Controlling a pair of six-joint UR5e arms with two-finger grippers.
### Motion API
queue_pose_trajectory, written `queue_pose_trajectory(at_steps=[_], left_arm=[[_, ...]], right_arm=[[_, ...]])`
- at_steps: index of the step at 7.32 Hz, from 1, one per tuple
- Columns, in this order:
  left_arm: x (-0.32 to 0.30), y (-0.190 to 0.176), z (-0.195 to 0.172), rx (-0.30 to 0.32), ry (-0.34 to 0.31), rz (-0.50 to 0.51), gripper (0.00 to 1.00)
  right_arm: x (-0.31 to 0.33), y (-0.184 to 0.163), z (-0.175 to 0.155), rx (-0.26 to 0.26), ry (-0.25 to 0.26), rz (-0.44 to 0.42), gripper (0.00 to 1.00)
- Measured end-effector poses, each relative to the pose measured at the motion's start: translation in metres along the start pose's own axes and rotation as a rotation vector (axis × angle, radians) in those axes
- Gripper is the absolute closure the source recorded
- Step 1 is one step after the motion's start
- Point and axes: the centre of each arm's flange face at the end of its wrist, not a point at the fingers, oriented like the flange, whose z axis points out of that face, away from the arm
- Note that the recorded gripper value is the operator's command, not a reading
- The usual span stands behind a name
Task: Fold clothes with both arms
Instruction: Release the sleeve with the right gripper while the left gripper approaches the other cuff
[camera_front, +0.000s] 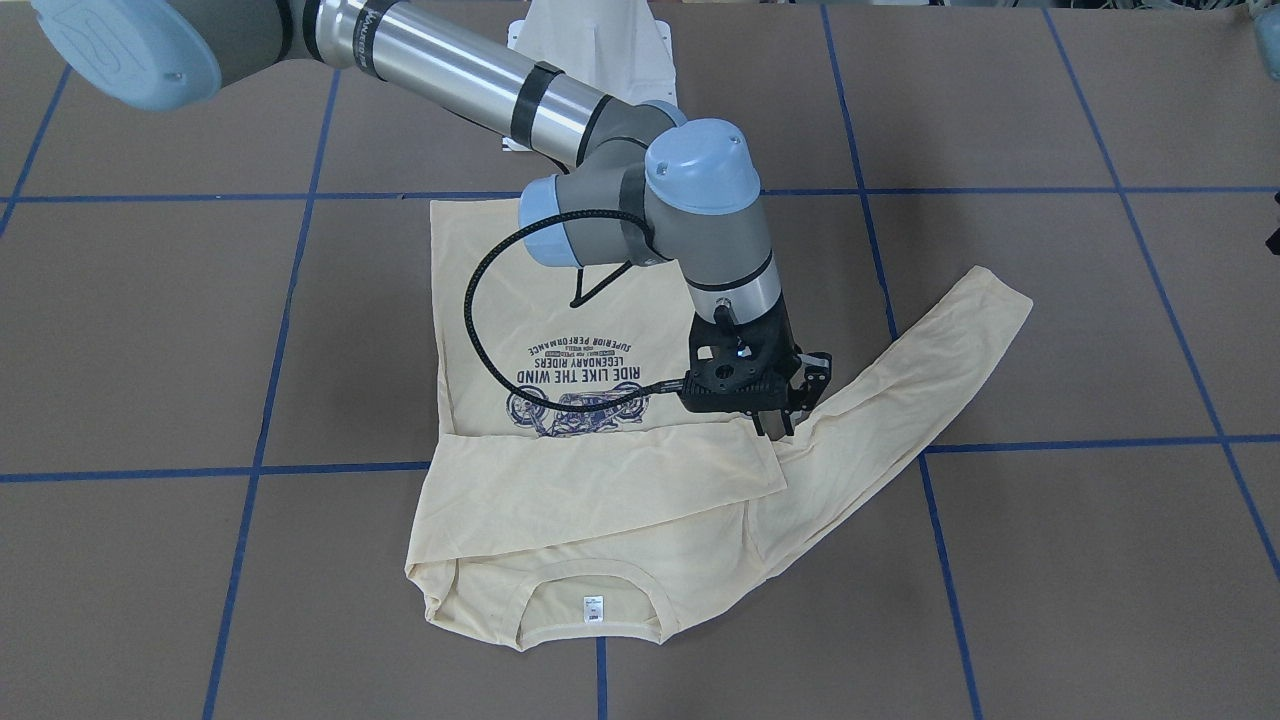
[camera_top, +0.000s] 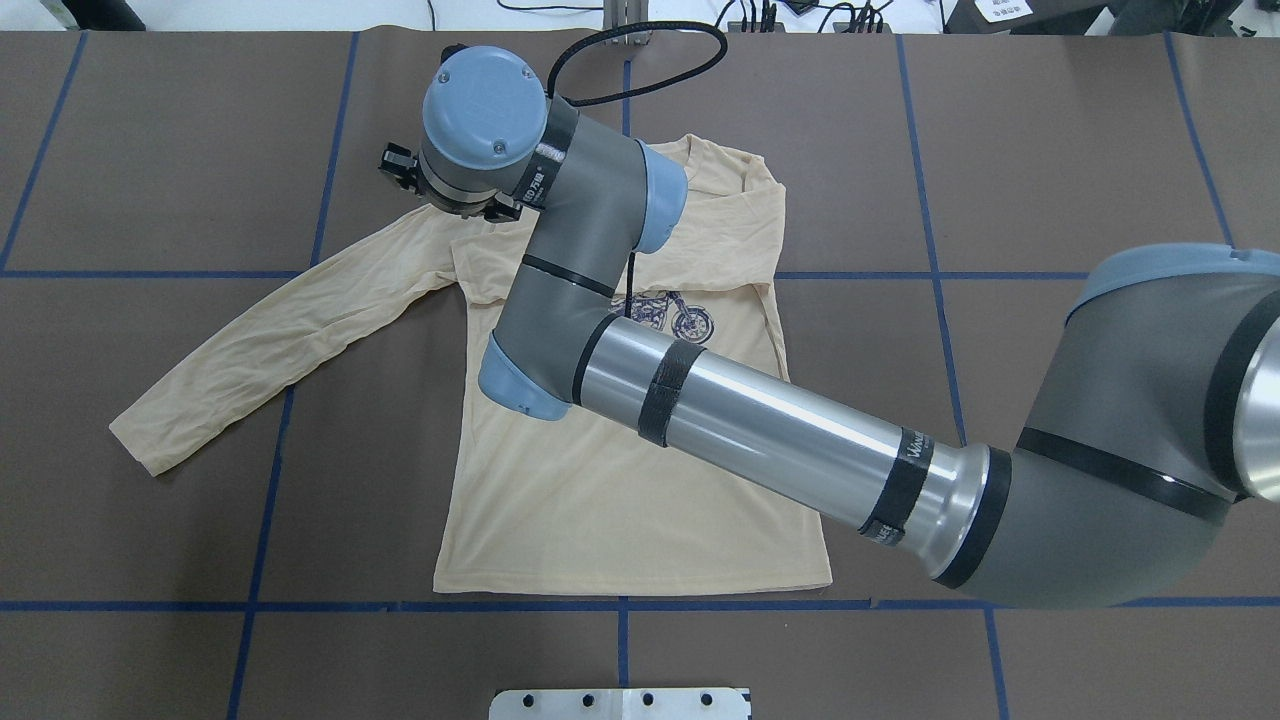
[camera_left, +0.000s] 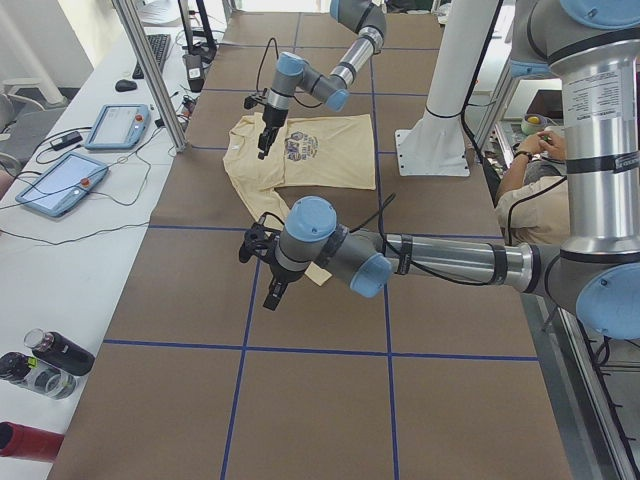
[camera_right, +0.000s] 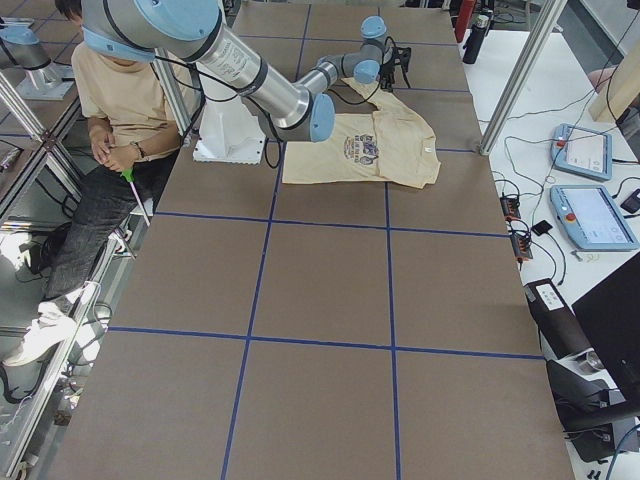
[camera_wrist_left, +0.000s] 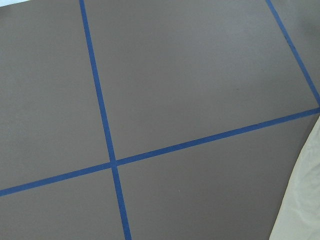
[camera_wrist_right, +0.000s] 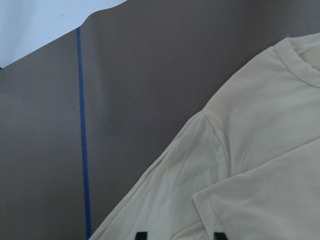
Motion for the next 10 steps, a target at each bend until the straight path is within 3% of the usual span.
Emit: queue_pose_trajectory(at_steps=[2, 5, 7, 10], left_arm=[[0.024, -0.011, 0.014, -0.027, 0.068, -0.137, 0.0], [0.093, -0.003, 0.071, -0.113, 0.173, -0.22, 0.01], [0.127, 0.02, 0.106, -0.158, 0.178, -0.243, 0.1], [0.121, 0.058, 0.155, -0.23, 0.143, -0.259, 0.19]], right_arm=[[0.029, -0.024, -0.025, -0.043, 0.021, 0.077, 0.02], [0.196, -0.077, -0.091, -0.134, 0.103, 0.167, 0.02], [0.288, -0.097, -0.12, -0.148, 0.144, 0.149, 0.02], [0.339, -0.107, -0.128, -0.153, 0.181, 0.145, 0.01]])
